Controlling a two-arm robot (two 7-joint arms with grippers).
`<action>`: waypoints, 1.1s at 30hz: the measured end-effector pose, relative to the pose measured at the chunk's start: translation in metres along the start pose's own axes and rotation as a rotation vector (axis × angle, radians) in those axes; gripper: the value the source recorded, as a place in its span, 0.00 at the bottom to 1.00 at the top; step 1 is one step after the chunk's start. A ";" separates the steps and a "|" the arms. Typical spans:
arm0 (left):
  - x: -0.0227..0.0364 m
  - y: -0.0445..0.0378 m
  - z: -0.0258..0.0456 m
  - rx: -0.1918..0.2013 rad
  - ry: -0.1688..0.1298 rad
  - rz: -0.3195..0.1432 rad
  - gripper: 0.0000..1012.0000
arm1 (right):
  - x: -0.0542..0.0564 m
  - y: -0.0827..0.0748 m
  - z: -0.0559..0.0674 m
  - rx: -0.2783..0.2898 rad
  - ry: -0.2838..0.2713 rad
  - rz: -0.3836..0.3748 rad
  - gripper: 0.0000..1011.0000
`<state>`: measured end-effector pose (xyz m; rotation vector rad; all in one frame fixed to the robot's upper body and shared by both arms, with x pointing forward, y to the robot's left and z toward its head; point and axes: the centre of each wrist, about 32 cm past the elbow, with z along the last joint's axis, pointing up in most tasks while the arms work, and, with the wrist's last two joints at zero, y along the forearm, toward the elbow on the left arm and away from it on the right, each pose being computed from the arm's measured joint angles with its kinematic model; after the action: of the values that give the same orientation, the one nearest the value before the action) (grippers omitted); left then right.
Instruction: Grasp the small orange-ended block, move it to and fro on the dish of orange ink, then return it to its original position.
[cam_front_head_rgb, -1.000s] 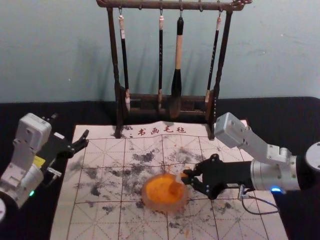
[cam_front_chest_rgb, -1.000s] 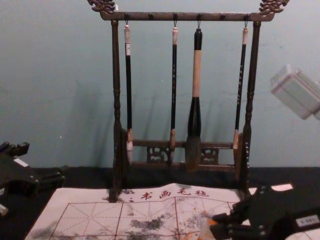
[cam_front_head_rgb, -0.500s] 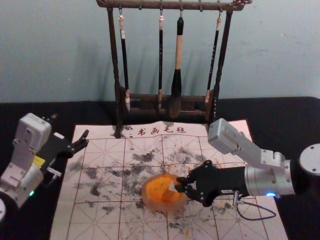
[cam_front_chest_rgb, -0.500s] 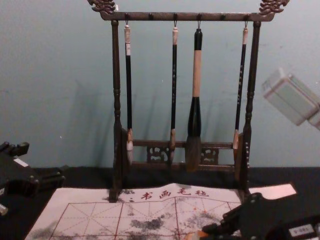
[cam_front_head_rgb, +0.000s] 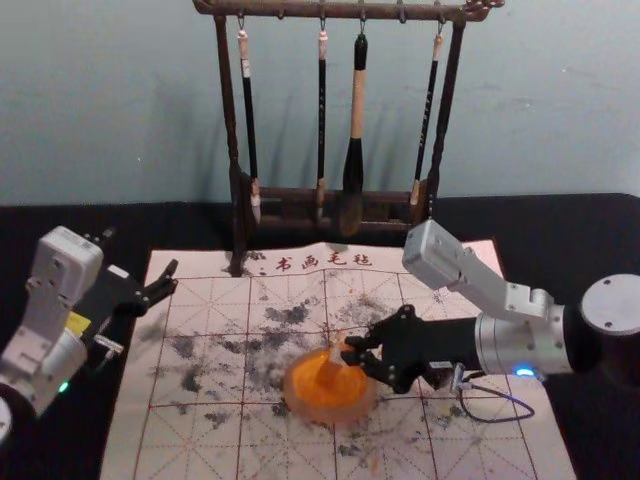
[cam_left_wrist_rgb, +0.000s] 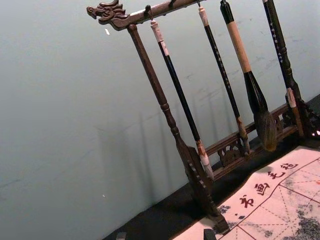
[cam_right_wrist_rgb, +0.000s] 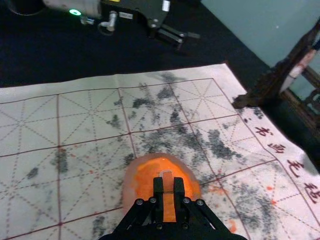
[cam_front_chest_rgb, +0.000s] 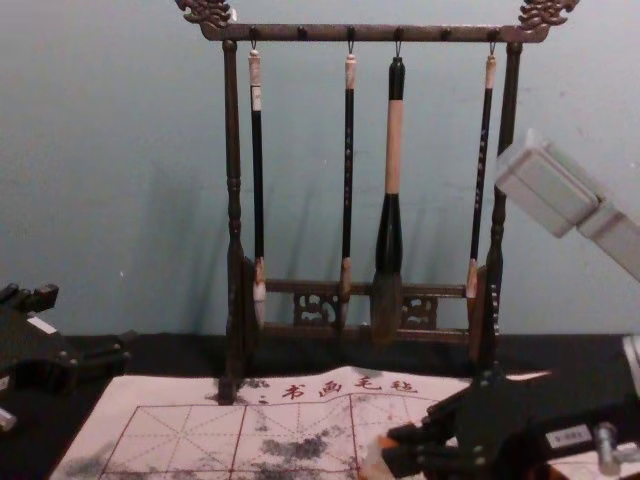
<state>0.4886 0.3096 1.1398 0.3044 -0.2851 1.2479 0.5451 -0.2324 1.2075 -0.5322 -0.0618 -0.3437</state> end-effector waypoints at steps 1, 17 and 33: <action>0.0000 0.0000 0.0000 0.000 0.000 0.000 0.99 | 0.000 0.000 0.000 0.000 0.000 0.000 0.09; 0.0000 0.0000 0.0000 0.000 0.000 0.000 0.99 | 0.006 -0.006 -0.004 -0.024 0.021 -0.039 0.09; 0.0000 0.0000 0.0000 0.000 0.000 0.000 0.99 | -0.008 -0.025 -0.010 -0.025 0.013 -0.024 0.09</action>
<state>0.4886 0.3096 1.1398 0.3045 -0.2850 1.2479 0.5291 -0.2551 1.2100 -0.5544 -0.0510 -0.3714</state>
